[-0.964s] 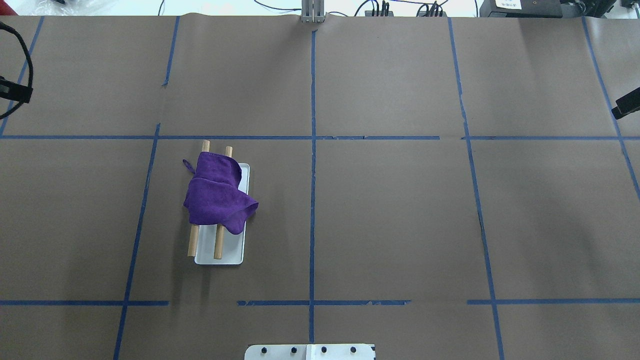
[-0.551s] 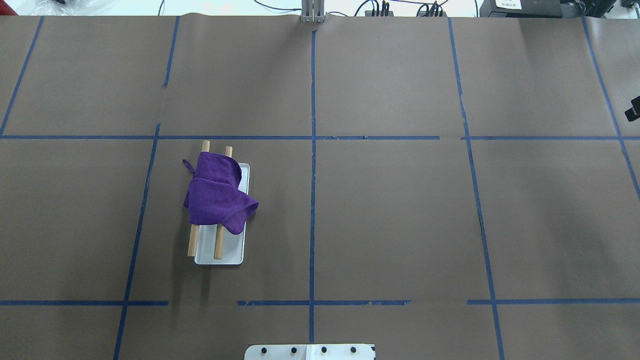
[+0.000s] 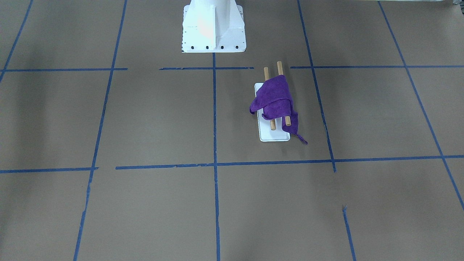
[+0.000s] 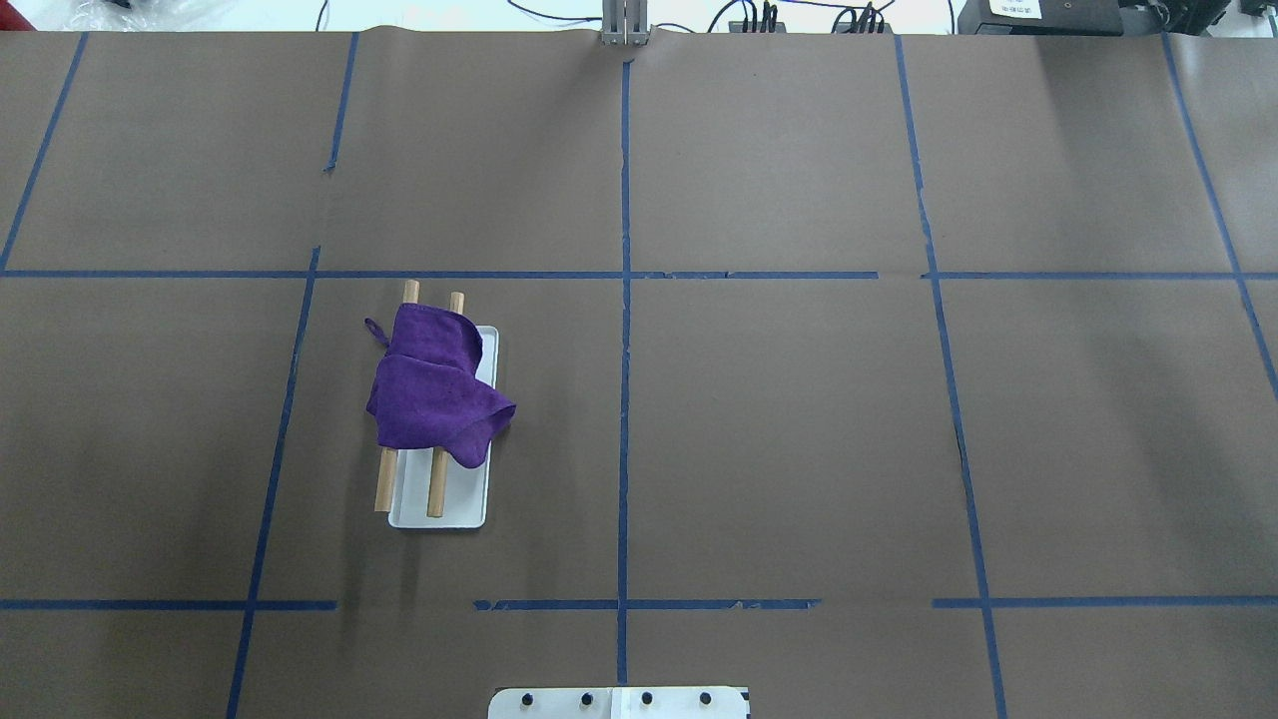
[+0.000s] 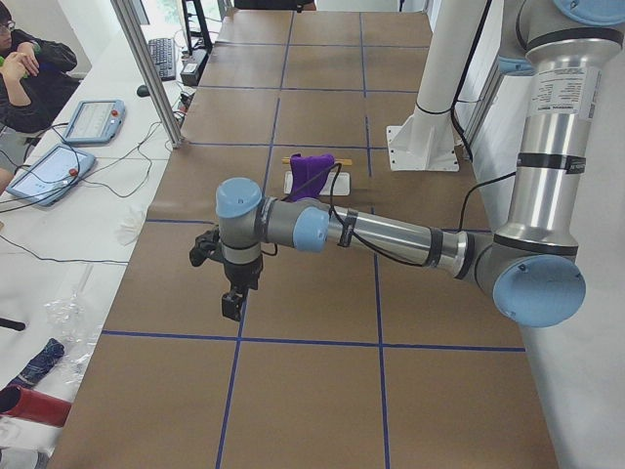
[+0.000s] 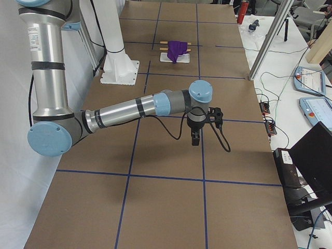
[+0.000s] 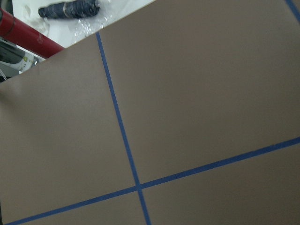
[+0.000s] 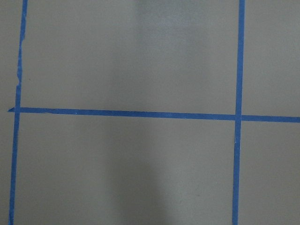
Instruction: Hang towel on rack
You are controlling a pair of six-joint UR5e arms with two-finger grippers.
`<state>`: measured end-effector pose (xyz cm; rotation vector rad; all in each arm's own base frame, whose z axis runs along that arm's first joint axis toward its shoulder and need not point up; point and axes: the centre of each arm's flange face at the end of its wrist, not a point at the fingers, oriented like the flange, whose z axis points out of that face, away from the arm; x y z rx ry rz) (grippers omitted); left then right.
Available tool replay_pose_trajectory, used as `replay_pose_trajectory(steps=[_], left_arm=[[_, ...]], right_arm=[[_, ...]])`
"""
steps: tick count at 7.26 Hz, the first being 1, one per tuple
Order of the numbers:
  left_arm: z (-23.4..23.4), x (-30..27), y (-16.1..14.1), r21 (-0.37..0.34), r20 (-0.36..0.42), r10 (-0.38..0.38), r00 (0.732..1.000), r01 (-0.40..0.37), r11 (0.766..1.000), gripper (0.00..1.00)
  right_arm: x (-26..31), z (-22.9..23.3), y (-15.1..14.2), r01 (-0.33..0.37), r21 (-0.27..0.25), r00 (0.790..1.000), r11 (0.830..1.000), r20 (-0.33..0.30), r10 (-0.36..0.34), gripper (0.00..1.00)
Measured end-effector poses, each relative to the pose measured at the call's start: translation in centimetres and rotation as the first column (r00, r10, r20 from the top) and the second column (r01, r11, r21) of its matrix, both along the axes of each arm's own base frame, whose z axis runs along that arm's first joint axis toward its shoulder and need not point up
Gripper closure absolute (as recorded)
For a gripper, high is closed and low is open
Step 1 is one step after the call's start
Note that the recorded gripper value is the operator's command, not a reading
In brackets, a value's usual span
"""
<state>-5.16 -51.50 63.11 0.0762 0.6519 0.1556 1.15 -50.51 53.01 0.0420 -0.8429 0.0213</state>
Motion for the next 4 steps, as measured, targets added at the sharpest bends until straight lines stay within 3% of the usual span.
replay_pose_trajectory(steps=[2,4], left_arm=[[1.6,-0.4,1.4,-0.056,-0.061,-0.022,0.998,0.018,0.998,0.0],[1.3,-0.7,1.5,-0.084,-0.074,-0.035,0.997,0.028,0.996,0.0]], right_arm=[[1.8,3.0,0.6,-0.002,-0.028,1.0,1.0,0.023,0.002,0.0],[2.9,5.6,0.9,0.012,-0.04,1.0,0.999,0.018,-0.011,0.0]])
